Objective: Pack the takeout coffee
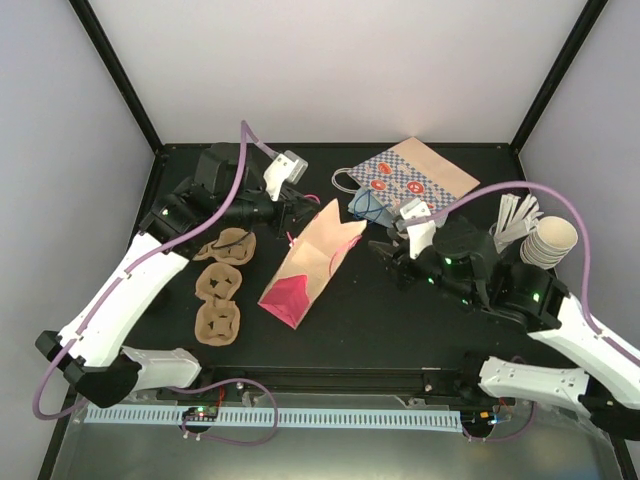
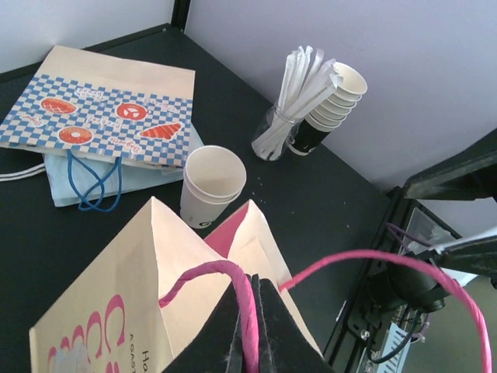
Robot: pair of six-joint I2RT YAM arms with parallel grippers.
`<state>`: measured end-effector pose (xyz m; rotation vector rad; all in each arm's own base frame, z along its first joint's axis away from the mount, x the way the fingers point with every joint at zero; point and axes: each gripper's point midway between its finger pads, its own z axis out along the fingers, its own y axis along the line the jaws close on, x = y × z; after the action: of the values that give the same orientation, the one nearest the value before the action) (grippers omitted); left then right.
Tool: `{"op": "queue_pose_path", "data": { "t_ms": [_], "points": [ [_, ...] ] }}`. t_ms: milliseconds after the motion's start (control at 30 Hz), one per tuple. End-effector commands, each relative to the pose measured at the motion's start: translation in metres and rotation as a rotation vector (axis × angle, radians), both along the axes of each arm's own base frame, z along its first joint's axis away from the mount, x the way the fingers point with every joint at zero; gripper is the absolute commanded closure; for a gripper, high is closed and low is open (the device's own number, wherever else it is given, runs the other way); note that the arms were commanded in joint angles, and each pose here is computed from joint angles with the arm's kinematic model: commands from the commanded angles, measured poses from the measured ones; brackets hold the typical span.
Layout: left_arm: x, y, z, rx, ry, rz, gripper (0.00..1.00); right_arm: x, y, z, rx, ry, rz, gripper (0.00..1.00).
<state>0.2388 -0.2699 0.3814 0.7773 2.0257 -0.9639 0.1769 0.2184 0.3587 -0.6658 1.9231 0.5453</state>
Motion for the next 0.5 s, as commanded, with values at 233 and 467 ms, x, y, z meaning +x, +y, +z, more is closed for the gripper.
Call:
{"op": "queue_pose_path", "data": {
  "t_ms": [233, 467],
  "points": [
    [-0.011, 0.006, 0.027, -0.002, -0.067, -0.024, 0.97, 0.039, 0.012, 0.025, -0.157, -0.034, -0.088, 0.54],
    [-0.013, 0.006, 0.028, -0.004, -0.067, -0.031, 0.97, 0.06, -0.002, 0.035, -0.14, -0.035, -0.169, 0.55]
  ]
}}
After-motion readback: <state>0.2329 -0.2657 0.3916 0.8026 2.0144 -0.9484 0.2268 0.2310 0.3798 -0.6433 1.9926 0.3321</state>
